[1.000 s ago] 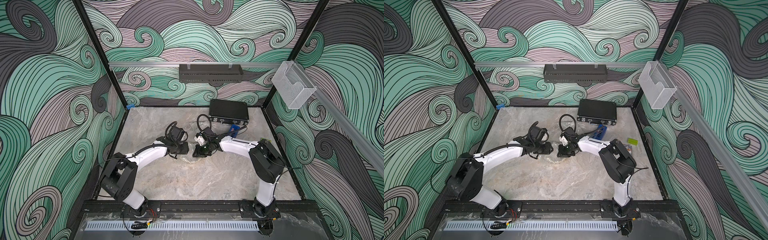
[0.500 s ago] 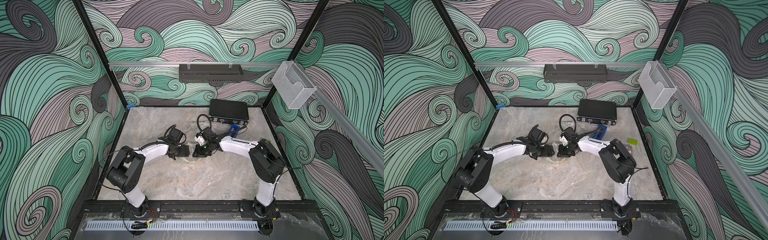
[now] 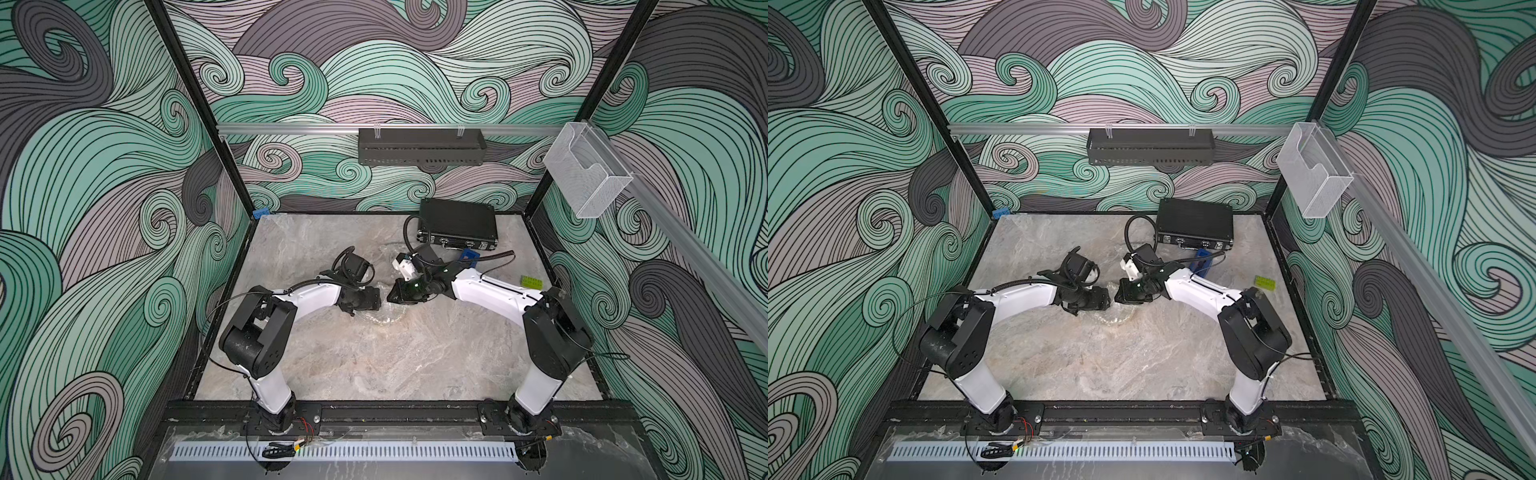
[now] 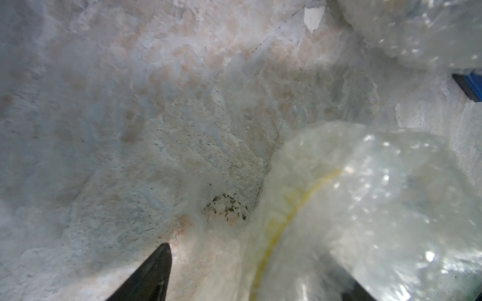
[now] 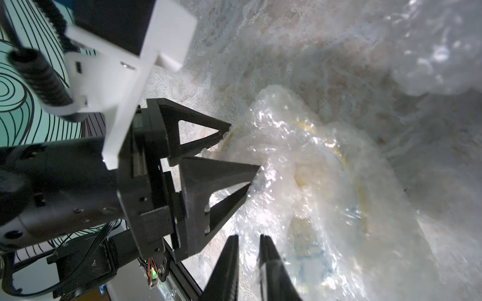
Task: Wrap bowls in bubble wrap
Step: Wrap the bowl in bubble wrap.
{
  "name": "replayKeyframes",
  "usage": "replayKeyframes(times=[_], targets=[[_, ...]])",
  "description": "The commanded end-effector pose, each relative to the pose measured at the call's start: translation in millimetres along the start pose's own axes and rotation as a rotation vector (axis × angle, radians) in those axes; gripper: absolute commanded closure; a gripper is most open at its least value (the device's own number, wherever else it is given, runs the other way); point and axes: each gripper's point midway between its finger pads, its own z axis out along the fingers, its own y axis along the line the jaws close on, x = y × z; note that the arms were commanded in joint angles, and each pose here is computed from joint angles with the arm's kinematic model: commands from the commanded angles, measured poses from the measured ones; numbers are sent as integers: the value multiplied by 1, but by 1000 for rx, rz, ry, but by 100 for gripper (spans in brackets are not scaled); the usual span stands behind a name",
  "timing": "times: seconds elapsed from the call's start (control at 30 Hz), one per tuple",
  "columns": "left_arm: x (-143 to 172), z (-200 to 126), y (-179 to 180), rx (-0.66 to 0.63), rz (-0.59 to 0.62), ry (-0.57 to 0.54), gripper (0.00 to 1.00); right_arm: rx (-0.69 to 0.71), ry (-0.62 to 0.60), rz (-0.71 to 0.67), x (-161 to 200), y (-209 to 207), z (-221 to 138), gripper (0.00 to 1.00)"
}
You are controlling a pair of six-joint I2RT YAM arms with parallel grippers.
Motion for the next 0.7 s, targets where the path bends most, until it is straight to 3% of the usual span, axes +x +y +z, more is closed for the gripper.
replayKeyframes(times=[0.0, 0.2, 0.43, 0.67], targets=[[-5, 1, 2, -7, 4, -4, 22, -65, 17, 18, -7, 12, 10, 86], [-5, 2, 2, -5, 4, -3, 22, -44, 58, 39, -9, -1, 31, 89], [-7, -5, 2, -11, 7, -17, 21, 215, 76, 61, 8, -66, 33, 92], [-18, -15, -4, 3, 17, -32, 16, 201, 92, 94, 9, -75, 40, 92]])
